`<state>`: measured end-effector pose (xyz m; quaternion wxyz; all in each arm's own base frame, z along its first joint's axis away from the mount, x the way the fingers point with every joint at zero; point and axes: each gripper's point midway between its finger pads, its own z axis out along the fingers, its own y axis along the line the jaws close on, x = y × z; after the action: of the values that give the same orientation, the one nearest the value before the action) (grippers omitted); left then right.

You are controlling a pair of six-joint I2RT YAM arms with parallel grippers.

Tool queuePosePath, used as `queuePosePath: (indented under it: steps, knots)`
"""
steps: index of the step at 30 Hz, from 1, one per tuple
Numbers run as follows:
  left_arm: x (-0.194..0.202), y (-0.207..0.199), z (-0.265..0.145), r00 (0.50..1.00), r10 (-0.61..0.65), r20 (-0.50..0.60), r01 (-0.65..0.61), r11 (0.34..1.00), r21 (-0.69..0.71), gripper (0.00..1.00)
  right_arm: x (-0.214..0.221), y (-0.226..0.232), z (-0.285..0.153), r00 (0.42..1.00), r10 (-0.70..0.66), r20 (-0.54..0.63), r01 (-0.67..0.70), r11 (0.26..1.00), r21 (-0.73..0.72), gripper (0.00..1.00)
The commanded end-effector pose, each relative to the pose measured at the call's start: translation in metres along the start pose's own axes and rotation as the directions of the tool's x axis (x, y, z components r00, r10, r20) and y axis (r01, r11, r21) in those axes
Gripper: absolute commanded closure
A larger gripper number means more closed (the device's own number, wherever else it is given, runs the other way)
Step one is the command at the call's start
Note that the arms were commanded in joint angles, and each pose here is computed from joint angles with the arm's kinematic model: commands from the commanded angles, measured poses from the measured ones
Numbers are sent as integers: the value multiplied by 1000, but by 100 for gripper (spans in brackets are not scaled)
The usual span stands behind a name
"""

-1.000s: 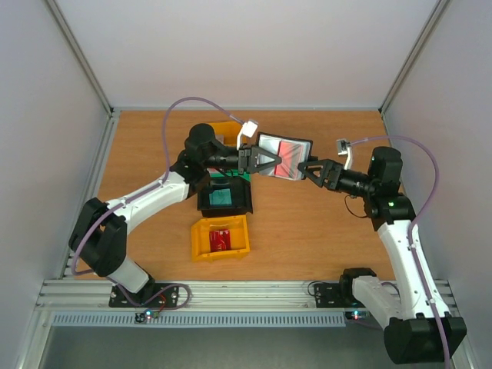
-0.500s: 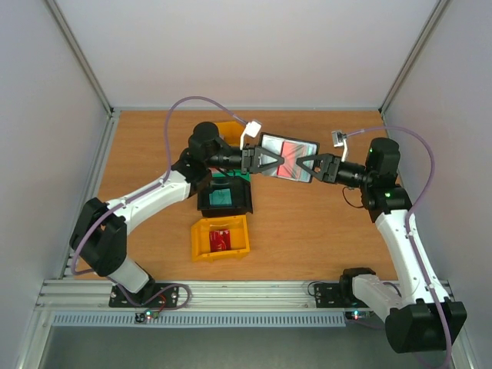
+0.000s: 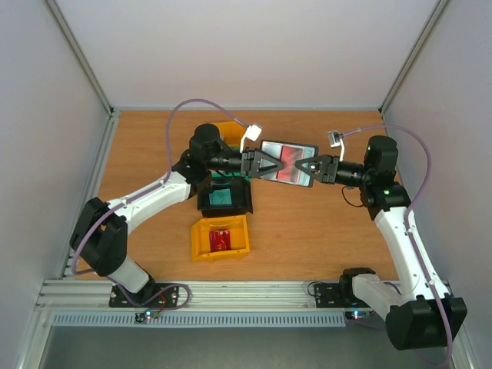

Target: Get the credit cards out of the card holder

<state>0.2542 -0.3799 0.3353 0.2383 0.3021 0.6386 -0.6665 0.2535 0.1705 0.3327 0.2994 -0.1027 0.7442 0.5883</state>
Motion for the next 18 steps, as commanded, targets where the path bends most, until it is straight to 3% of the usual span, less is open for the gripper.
queuePosePath:
  steps: [1, 8, 14, 17, 18]
  knots:
    - [-9, -31, -9, 997, 65, 38, -69, 993, 92, 72, -6, 18, -3, 998, -67, -4, 67, 998, -17, 99]
    - [-13, -28, -7, 999, 20, 38, -23, 996, 91, 99, -6, 27, -5, 995, -98, -11, 98, 995, -29, 99]
    - [-9, -35, -16, 999, -6, 32, 2, 993, 117, 100, 1, 26, -7, 995, -99, -29, 99, 995, -15, 96]
    - [-6, -39, -19, 999, -20, 31, 17, 994, 110, 100, 1, 26, -7, 996, -89, -32, 88, 996, -14, 79]
    - [-6, -38, -20, 999, -17, 34, 13, 995, 99, 100, 1, 25, -7, 996, -86, -32, 85, 996, -16, 68]
